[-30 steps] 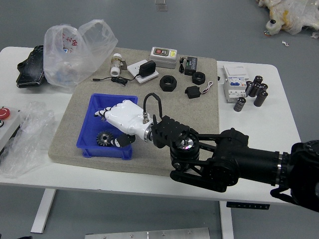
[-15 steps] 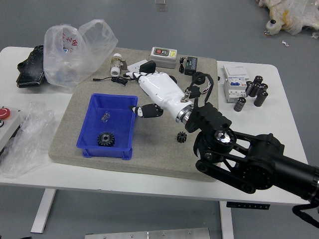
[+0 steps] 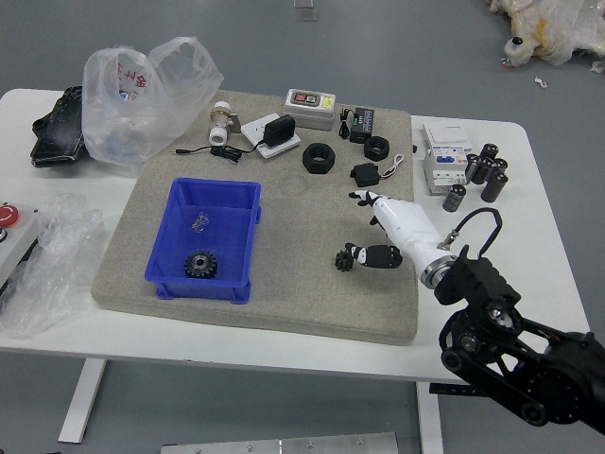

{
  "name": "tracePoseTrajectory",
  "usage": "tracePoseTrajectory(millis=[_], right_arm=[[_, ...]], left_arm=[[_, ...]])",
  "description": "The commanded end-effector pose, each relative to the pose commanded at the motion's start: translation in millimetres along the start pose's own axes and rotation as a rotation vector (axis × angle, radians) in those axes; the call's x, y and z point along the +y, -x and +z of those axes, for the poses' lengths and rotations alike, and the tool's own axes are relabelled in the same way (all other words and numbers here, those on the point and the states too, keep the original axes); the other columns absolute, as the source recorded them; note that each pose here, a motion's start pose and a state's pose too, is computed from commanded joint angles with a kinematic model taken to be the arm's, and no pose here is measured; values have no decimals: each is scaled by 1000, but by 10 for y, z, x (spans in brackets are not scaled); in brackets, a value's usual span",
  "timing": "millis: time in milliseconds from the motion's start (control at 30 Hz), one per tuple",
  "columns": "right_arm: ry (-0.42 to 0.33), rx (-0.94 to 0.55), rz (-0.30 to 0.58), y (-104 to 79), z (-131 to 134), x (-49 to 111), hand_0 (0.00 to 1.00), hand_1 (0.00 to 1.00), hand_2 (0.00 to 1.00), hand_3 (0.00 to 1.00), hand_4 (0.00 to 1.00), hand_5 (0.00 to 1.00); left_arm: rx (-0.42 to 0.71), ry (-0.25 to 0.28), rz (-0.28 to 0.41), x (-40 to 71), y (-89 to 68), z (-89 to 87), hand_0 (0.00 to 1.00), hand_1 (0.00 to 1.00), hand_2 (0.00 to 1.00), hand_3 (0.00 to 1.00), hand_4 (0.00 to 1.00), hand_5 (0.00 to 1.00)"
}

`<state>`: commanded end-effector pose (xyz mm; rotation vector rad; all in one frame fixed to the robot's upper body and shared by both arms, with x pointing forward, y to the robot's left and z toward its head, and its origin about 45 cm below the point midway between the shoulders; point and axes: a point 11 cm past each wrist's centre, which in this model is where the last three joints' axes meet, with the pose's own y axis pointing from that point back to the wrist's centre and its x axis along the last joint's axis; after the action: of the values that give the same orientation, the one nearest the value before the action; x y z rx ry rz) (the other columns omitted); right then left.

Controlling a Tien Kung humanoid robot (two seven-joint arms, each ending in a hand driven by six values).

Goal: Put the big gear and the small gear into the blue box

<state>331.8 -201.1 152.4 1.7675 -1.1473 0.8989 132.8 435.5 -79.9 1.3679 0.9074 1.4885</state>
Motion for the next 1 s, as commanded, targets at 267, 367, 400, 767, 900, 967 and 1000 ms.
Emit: tracePoseTrajectory(millis=[267, 367, 400, 767, 900, 967, 1000], right_arm=[[-4, -16, -59, 253, -38, 74, 364, 570, 791, 867, 789, 211], [-1, -11, -57, 246, -31, 66, 364, 560, 766, 853, 783, 218], [0, -10, -57, 249, -30, 64, 364, 560, 766, 853, 783, 218], [-10, -11, -54, 340, -64, 17, 304, 439, 372, 549, 435, 8], [-23, -20, -36, 314, -85, 13, 304, 439, 372, 549, 435, 8], [-27, -26, -29, 306, -92, 11, 299, 436, 351, 513, 479, 2], [-29, -30, -27, 304, -95, 9, 299, 436, 351, 513, 479, 2]], left_arm=[[-3, 6, 0, 3, 0, 25, 623, 575, 559, 628, 685, 467], [-3, 3, -1, 1, 4, 12, 623, 576, 559, 628, 691, 472], [-2, 2, -1, 1, 5, 8, 623, 576, 559, 628, 691, 472], [-1, 5, -6, 0, 32, 14, 623, 576, 559, 628, 694, 476], [-1, 5, -5, 0, 30, 14, 623, 576, 559, 628, 694, 476], [-2, 6, -5, 0, 30, 16, 623, 575, 559, 627, 694, 478], [-2, 7, -5, 0, 31, 17, 623, 575, 559, 627, 694, 478]])
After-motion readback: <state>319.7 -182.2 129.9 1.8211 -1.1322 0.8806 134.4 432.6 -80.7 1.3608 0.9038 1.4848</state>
